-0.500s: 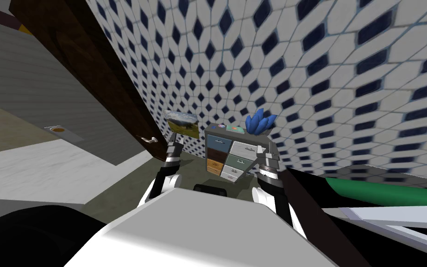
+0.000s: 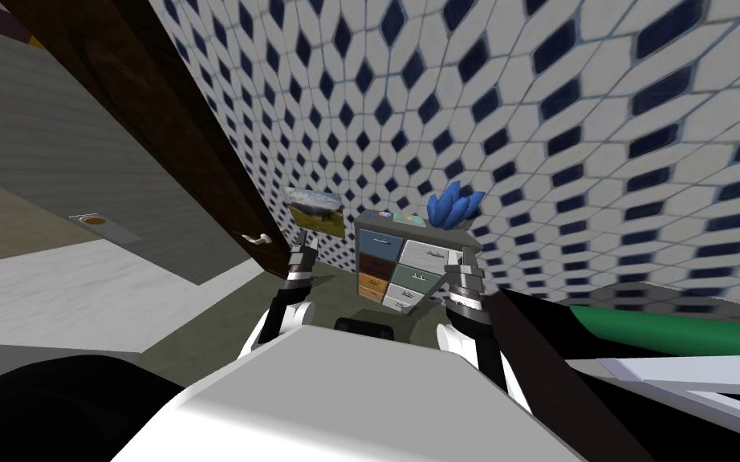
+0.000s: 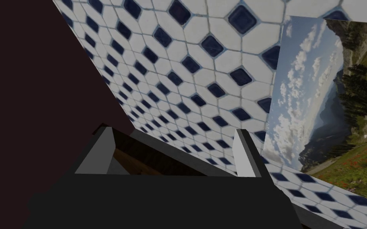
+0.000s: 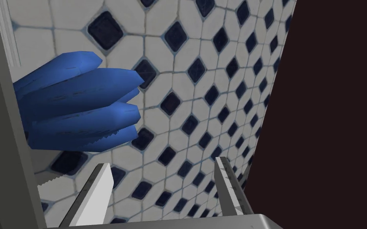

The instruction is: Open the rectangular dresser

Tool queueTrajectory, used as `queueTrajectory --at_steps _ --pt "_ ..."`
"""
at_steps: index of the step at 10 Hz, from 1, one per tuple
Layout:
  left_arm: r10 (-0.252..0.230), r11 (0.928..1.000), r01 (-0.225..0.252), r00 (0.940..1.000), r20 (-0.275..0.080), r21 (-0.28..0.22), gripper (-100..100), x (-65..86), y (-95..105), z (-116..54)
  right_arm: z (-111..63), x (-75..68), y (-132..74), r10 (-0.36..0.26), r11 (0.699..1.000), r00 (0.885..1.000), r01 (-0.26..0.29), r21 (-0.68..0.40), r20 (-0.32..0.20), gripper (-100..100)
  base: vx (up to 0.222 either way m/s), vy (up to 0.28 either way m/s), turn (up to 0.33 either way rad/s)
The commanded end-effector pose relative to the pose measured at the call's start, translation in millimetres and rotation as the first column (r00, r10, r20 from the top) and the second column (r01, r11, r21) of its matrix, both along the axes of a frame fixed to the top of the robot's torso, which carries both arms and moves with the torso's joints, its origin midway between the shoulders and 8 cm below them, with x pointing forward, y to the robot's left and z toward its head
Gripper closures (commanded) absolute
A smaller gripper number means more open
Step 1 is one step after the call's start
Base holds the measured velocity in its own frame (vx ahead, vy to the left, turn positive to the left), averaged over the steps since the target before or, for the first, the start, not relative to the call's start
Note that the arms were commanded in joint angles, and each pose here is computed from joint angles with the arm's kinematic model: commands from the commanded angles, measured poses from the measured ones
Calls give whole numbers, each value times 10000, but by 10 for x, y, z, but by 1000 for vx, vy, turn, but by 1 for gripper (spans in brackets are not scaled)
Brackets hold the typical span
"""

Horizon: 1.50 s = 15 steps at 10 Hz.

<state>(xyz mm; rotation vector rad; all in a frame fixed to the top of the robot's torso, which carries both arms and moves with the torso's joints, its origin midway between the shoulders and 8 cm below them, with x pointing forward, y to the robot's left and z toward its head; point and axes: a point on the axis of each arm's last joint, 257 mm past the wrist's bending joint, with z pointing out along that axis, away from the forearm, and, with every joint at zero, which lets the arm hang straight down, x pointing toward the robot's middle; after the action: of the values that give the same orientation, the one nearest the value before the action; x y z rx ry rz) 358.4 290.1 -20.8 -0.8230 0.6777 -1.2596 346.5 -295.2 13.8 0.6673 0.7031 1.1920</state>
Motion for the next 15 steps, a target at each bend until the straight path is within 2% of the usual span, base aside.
queueTrajectory --at_steps 1,4,5,8,10,12,15 --pt "0 10000 0 10000 0 0 0 0 0 0 0 0 0 0 10000 10000 0 0 0 0 0 0 0" --pt "0 10000 0 10000 1 0 0 0 0 1 1 0 0 0 10000 10000 0 0 1 0 0 0 0" --pt "0 10000 0 10000 1 0 0 0 0 1 -9 18 40 -53 9968 9999 40 -796 -162 -100 17 24 -15" --pt "0 10000 0 10000 -6 -2 0 1 0 -3 -37 49 70 -487 9743 9981 393 -2218 -372 -100 24 63 -22" --pt "0 10000 0 10000 -6 -3 0 1 0 -3 -64 73 70 -1000 9392 9940 795 -3341 -446 -100 38 83 -27" --pt "0 10000 0 10000 -6 -3 0 1 0 -3 -96 99 55 -1641 8826 9856 1276 -4525 -421 -100 33 94 -30" --pt "0 10000 0 10000 -6 -3 0 1 0 -3 -145 138 2 -2636 7637 9645 1969 -6148 -186 -100 61 124 -37"
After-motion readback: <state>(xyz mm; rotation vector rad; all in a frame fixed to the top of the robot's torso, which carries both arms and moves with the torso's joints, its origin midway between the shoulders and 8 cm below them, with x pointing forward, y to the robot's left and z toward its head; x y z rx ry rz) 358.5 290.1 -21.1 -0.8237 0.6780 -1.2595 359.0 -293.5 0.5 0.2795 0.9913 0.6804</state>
